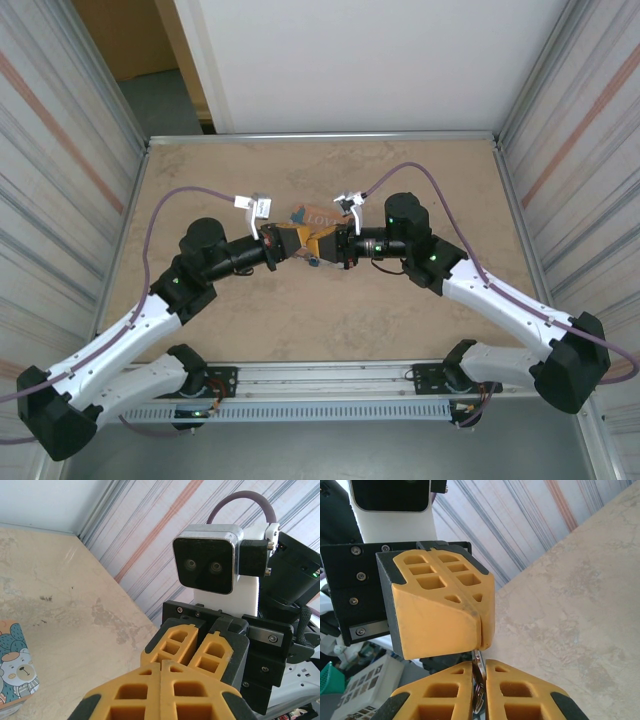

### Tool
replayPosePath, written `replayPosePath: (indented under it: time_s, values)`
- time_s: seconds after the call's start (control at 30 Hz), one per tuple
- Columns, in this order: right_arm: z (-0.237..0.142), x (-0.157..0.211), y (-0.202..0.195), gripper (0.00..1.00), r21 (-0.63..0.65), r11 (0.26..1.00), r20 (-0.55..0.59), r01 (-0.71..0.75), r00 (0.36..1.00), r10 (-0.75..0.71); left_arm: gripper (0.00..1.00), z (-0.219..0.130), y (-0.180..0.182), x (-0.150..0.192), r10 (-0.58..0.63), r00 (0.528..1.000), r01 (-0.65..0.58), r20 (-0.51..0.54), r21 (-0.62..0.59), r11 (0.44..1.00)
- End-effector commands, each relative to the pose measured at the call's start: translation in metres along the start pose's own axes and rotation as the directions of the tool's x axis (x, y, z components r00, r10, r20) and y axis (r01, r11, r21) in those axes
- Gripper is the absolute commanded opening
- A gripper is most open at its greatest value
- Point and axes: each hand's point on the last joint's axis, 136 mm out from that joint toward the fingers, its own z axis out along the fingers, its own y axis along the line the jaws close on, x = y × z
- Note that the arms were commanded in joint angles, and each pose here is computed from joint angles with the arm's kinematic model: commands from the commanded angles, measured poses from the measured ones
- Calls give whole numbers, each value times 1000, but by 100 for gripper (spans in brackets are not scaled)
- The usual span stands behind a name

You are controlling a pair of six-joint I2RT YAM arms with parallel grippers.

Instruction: Unlock a padlock with a key

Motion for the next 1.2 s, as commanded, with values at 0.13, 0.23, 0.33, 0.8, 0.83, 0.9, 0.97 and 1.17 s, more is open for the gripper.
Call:
replayPosePath:
  time_s: [0.13,0.23,0.33,0.8,0.83,0.9,0.97,1.17]
  values:
    - [-9,-11,4,12,13,1000,37,7,999,-8,0,-6,-6,-7,14,999,-14,45,8,1000]
    - [-11,-12,4,12,17,1000,42,7,999,-8,0,-7,-6,-7,12,999,-12,44,7,1000]
    - [-12,-11,4,12,19,1000,42,7,999,-8,0,-7,-6,-7,14,999,-15,45,6,1000]
    - [-17,-12,-1,11,40,999,54,-3,999,1,0,-8,-5,-6,13,999,-13,48,4,1000]
    - [-18,-13,-2,11,42,999,54,-4,999,2,0,-8,-5,-6,14,999,-15,48,6,1000]
    - [-18,-12,-3,10,45,999,54,-6,999,4,0,-8,-5,-6,15,999,-15,47,6,1000]
    - [-19,-12,-4,8,48,999,54,-8,999,5,0,-8,-4,-6,14,999,-14,47,4,1000]
    - [-19,-12,-4,0,52,999,46,-8,999,6,12,-7,-6,-7,15,999,-15,49,10,1000]
